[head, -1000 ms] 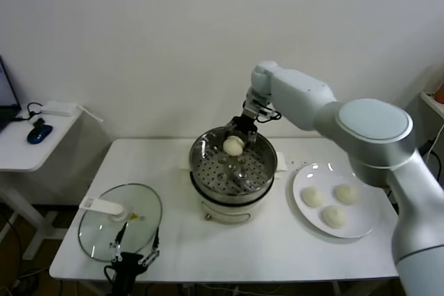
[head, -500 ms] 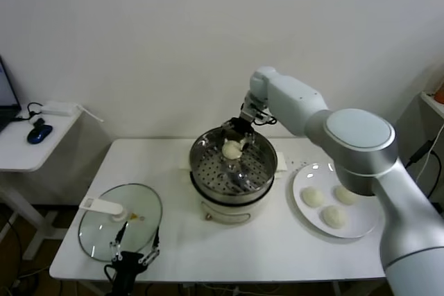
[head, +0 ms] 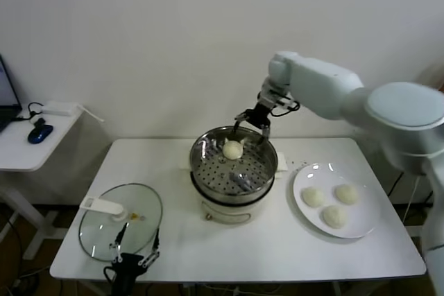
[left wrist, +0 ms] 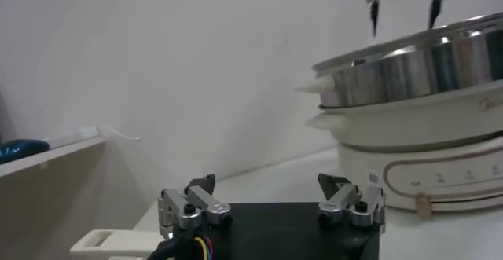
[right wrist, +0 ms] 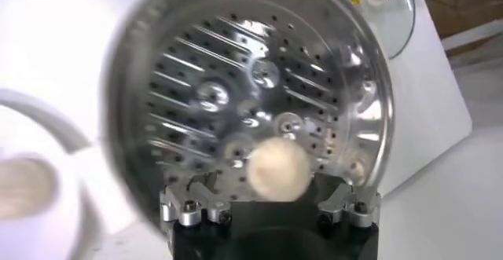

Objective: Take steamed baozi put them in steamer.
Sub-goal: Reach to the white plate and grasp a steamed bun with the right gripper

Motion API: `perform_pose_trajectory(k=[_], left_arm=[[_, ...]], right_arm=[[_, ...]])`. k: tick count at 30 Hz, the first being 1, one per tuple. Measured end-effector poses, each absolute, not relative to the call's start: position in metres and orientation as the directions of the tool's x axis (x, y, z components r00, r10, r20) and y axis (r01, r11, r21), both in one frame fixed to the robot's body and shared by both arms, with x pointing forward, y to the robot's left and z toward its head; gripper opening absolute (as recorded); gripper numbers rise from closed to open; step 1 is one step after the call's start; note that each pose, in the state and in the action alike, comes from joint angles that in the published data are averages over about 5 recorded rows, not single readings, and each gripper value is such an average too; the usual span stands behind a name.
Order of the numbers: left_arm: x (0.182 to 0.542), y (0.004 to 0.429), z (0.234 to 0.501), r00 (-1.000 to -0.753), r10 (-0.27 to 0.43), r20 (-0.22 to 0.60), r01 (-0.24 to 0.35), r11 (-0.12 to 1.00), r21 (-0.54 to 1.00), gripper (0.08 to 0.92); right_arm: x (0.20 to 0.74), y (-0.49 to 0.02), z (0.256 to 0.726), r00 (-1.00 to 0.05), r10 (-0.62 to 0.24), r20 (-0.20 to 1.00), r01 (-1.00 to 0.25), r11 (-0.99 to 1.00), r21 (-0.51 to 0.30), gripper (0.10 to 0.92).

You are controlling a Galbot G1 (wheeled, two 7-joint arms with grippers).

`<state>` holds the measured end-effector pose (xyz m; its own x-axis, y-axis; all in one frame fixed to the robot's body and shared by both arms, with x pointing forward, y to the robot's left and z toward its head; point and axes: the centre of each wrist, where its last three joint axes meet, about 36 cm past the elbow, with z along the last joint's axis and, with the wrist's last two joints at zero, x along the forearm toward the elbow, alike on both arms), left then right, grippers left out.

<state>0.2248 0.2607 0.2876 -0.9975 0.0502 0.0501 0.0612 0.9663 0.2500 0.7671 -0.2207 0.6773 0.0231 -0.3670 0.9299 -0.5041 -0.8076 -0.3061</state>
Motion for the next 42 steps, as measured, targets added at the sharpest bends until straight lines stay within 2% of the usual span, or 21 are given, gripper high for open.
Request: perform_pose_trajectory(k=[8, 11, 16, 21, 27, 42], left_arm=[[0.223, 0.262, 0.285, -0.997, 0.051, 0.061, 0.065, 0.967, 0.247, 0.823], [0.223, 0.262, 0.284, -0.997, 0.051, 0.061, 0.065, 0.967, 0.245, 0.823], [0.226, 0.261, 0.285, -0.997, 0.052, 0.057, 0.065, 0.968, 0.243, 0.823], [0.227, 0.262, 0.284, -0.997, 0.05, 0.059, 0.063, 0.969, 0.241, 0.823], [0.228, 0.262, 0.282, -0.997, 0.049, 0.063, 0.063, 0.969, 0.241, 0.823], [0.22, 0.267, 0.277, -0.996, 0.038, 0.086, 0.059, 0.965, 0.257, 0.823]], right_arm=[[0.718, -0.298, 0.667, -0.057, -0.433, 0.899, -0.742, -0.585, -0.329, 0.823], [0.699, -0.319, 0.654, -0.109, -0.402, 0.909, -0.847, -0.44, -0.297, 0.823], [0.673, -0.346, 0.633, -0.151, -0.292, 0.944, -0.953, -0.212, -0.217, 0.823], [0.659, -0.36, 0.612, -0.13, -0.2, 0.971, -0.986, -0.08, -0.148, 0.823], [0.654, -0.366, 0.583, -0.096, -0.139, 0.986, -0.995, 0.004, -0.097, 0.823], [0.669, -0.368, 0.512, -0.071, -0.086, 0.994, -0.993, 0.097, -0.062, 0.823]])
